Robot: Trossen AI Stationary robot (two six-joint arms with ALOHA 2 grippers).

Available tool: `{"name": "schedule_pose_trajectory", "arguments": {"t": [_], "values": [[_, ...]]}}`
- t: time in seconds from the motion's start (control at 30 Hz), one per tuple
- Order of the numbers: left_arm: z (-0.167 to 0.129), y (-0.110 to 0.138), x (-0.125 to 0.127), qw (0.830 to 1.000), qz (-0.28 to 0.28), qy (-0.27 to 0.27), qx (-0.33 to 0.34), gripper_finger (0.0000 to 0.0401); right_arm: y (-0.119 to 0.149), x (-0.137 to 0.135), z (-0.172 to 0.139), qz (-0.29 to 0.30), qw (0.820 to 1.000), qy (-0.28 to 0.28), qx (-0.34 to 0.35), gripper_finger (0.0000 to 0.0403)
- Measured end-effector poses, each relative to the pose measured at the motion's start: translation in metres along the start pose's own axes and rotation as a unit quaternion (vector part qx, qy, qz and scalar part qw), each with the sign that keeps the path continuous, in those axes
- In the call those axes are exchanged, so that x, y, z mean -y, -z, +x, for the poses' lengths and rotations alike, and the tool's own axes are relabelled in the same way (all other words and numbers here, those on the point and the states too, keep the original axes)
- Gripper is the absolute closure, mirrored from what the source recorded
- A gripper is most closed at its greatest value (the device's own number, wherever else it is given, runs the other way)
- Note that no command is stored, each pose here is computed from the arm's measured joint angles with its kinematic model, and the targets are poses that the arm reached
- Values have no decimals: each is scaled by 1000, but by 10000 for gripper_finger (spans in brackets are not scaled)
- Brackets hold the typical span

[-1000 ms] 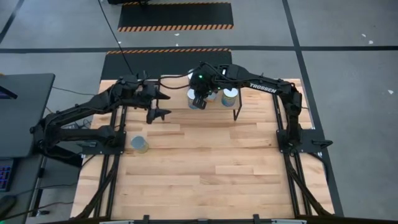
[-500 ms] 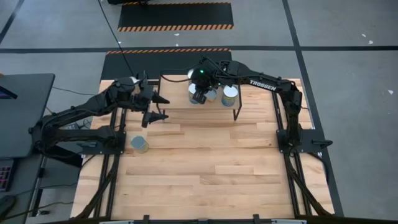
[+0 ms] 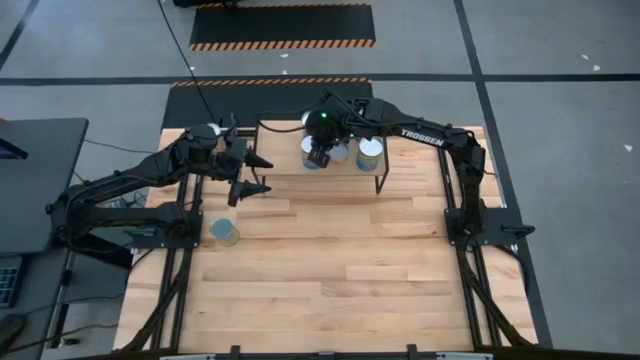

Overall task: Pick and place cans onto a shelf
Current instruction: Adjust the big blue canned tomatoes on the shelf, then put the big yellow canned carrots on the shelf

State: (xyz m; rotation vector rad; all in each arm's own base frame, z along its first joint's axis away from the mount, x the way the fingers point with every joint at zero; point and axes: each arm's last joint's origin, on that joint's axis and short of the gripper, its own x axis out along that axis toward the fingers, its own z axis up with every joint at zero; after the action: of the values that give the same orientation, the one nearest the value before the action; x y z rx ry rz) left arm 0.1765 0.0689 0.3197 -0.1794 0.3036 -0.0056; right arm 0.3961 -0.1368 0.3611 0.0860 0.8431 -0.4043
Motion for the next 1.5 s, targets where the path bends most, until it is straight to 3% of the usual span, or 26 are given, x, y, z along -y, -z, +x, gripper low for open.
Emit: {"name": "schedule_pose_trajectory", "arguments": {"t": [0.1, 0.23, 0.33, 0.47, 0.57, 0.73, 1.0, 1.37, 1.5], "values": [[0, 0, 0, 999, -31, -5, -2, 49, -6, -3, -18, -7, 1000, -2, 20, 401], [-12, -13, 5, 996, -60, -43, -43, 51, -18, -9, -72, -20, 996, -12, 91, 398], [-22, -19, 14, 991, -70, -79, -81, 57, -16, -16, -102, -32, 993, -10, 115, 398], [-28, -20, 28, 984, -104, -75, -125, 72, -7, -27, -141, -52, 990, -13, 128, 397], [-28, -10, 38, 971, -145, -61, -178, 82, 3, -36, -157, -55, 990, -7, 129, 397], [-34, 11, 55, 934, -196, -70, -289, 90, 24, -52, -168, -34, 994, 5, 101, 397], [-45, 28, 63, 907, -124, -176, -363, 89, 69, -84, -155, -12, 999, 27, 42, 396], [-37, 35, 63, 875, -161, -204, -409, 88, 130, -125, -105, 18, 1000, 16, -10, 396], [-18, 39, 58, 852, -144, -264, -429, 89, 143, -134, -92, 12, 1000, 9, -10, 396]]}}
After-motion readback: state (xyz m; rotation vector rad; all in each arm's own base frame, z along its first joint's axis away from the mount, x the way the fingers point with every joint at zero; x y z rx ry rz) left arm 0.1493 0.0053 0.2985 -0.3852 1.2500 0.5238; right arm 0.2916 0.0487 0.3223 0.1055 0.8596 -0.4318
